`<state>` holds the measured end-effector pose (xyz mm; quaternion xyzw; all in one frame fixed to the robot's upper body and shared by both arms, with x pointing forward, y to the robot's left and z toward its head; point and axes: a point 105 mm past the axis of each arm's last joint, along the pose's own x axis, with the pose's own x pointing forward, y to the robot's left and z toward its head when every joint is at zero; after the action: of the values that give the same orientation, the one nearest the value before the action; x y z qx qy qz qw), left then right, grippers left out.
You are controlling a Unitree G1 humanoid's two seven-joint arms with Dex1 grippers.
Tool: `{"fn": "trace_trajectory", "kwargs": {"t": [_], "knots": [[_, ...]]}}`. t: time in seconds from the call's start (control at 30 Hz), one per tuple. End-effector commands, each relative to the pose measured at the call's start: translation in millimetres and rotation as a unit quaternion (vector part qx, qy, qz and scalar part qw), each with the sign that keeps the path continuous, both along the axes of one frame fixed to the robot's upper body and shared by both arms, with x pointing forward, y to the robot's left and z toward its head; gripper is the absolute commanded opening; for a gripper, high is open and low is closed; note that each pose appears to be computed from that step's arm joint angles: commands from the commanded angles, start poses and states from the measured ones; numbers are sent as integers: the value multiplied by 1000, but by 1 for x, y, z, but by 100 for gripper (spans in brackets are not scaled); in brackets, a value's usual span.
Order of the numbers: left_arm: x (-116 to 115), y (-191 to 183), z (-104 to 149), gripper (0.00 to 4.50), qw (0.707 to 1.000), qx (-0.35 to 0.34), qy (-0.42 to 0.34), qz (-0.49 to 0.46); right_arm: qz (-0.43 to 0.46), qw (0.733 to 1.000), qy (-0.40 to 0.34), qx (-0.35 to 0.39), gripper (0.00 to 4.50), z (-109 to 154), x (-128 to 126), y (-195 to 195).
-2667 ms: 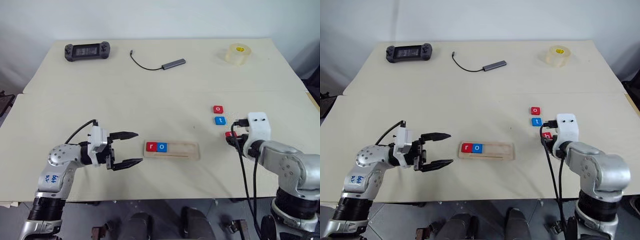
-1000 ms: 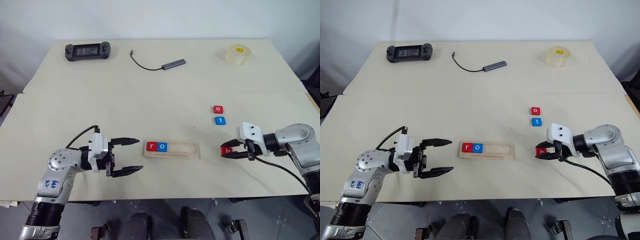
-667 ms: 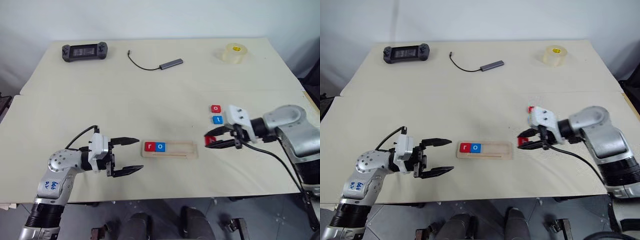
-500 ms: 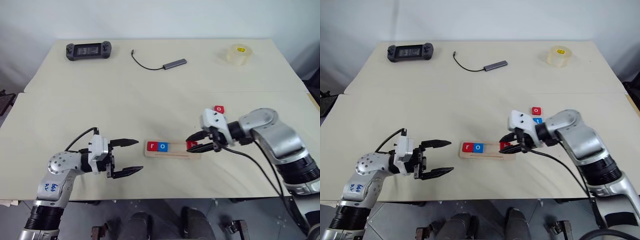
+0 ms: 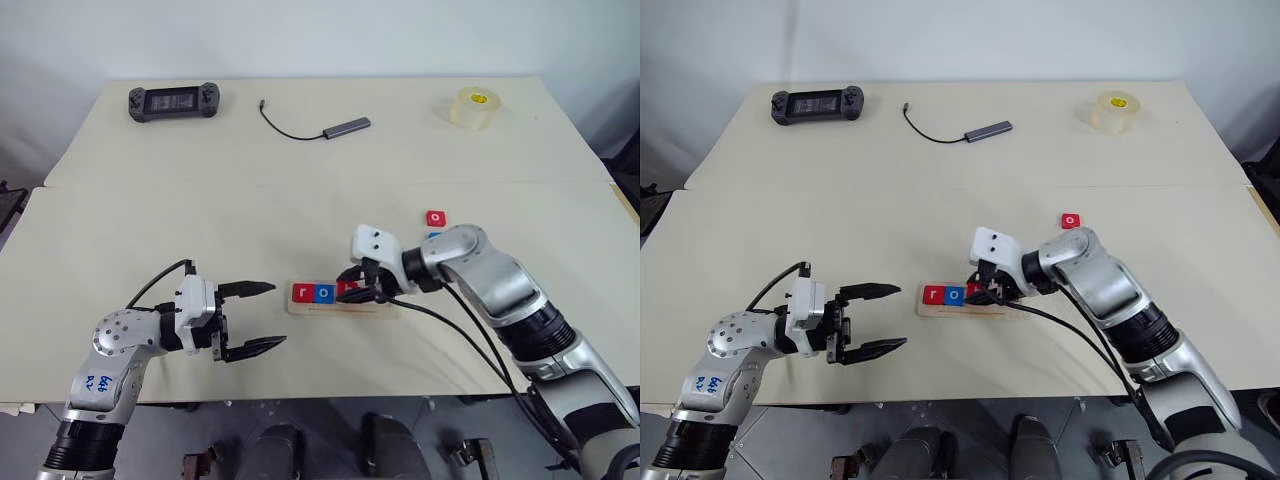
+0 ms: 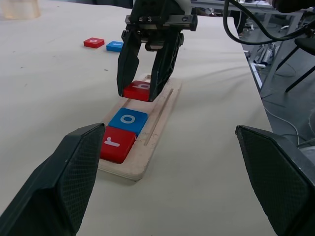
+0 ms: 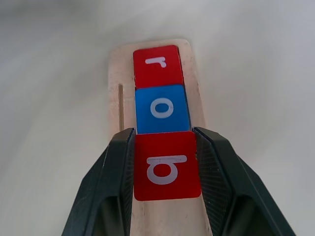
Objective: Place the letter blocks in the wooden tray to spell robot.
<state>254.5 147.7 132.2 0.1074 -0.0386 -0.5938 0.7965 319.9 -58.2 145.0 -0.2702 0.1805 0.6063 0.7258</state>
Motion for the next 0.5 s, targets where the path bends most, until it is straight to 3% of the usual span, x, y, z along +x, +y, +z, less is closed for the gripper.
{"fn": "trace_trajectory", "kwargs": {"t": [0.03, 0.27, 0.37, 0.5], "knots": [[-4, 1, 10, 450, 1000, -3, -22, 2, 11, 1000, -15, 5, 177, 6, 1, 6], [-4, 1, 11, 450, 1000, -3, -21, 4, 17, 1000, -22, 14, 408, 13, 1, 8], [-3, 1, 10, 450, 1000, -3, -21, 4, 3, 999, -26, 23, 408, 28, -1, -11], [0, 1, 10, 450, 1000, -4, -21, 2, -10, 999, -22, 34, 390, 25, -9, -33]]}}
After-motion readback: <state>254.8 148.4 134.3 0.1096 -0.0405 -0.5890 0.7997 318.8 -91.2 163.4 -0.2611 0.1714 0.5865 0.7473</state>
